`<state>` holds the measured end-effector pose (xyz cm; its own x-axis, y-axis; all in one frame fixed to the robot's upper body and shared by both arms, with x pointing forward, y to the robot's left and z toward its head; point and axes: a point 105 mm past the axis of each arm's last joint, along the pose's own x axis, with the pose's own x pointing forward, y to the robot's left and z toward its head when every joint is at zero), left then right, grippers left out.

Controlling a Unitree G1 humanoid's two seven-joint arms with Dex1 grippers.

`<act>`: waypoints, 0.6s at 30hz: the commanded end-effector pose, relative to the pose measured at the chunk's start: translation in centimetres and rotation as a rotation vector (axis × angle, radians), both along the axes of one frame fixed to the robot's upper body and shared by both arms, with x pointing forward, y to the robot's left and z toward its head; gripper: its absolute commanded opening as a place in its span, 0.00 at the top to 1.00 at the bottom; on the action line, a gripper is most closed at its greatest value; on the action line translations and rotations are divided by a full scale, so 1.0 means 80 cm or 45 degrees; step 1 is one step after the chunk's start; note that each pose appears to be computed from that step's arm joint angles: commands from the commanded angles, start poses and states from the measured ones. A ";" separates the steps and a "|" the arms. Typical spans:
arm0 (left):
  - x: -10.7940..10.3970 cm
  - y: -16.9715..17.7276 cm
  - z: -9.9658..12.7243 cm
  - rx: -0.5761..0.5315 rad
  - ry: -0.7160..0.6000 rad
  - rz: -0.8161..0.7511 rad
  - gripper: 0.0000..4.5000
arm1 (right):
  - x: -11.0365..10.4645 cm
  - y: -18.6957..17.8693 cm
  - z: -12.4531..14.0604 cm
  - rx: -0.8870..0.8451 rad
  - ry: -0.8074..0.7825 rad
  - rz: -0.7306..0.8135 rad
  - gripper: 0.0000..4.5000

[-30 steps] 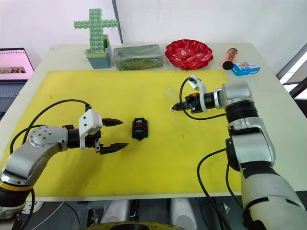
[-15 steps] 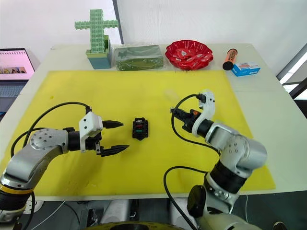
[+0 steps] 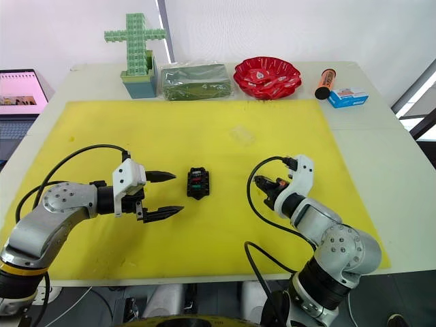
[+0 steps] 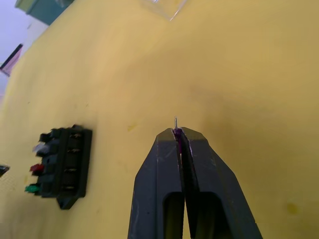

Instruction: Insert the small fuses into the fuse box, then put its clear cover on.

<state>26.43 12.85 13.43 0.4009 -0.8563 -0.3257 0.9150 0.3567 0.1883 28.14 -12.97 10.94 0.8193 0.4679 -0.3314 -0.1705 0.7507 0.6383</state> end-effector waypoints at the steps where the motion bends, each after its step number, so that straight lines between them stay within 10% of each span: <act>1: 0.000 -0.004 0.014 -0.008 -0.054 -0.024 0.00 | -0.010 0.051 0.008 0.182 -0.013 0.169 0.99; 18: -0.003 -0.002 0.013 -0.010 -0.058 -0.005 0.00 | -0.020 0.057 0.002 0.232 0.115 0.256 0.99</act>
